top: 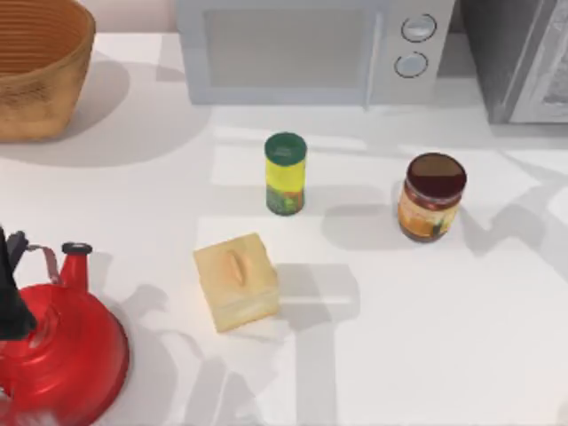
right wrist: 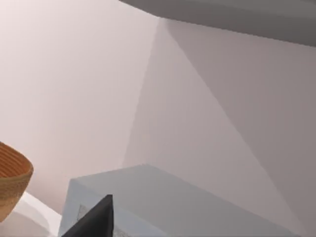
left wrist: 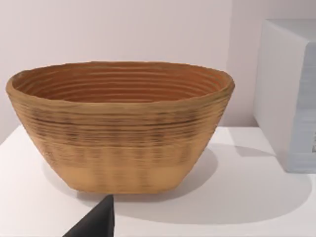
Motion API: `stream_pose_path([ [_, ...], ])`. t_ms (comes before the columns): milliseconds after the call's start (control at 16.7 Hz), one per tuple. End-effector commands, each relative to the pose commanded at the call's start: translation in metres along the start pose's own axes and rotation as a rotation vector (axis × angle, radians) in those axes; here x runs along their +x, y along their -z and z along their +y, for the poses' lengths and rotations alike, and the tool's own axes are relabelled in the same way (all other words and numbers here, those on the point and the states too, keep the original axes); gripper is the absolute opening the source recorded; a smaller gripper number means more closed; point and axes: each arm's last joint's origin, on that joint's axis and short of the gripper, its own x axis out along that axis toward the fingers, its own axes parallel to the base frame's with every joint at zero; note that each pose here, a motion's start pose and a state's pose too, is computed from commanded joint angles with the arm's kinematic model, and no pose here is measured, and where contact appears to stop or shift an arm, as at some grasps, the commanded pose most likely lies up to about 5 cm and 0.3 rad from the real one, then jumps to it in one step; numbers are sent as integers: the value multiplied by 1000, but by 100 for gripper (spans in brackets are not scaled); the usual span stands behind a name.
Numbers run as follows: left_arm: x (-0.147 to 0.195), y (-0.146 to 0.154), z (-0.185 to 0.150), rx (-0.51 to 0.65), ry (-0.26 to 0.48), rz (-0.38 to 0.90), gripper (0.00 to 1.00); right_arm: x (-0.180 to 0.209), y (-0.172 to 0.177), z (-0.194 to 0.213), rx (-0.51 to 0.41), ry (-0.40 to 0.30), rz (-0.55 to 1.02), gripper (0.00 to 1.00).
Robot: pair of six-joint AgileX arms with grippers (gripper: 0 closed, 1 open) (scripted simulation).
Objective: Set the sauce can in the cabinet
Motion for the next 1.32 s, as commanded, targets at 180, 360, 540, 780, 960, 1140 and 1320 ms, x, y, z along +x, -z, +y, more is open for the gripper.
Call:
stream_pose_path([
  [180,0,0,0,0,0,0,100,21,3,-19,-32,-80,-17,100],
  [360,0,0,0,0,0,0,100,42,11,-40,-68,-159,-32,100],
  [540,0,0,0,0,0,0,100,62,29,-59,-82,-245,-34,100],
  [780,0,0,0,0,0,0,100,84,71,-78,-44,-371,-9,100],
  [960,0,0,0,0,0,0,100,96,112,-88,11,-462,19,100],
  [1140,0,0,0,0,0,0,100,103,161,-94,77,-555,48,100],
  [1320,0,0,0,0,0,0,100,105,216,-93,153,-658,70,100],
])
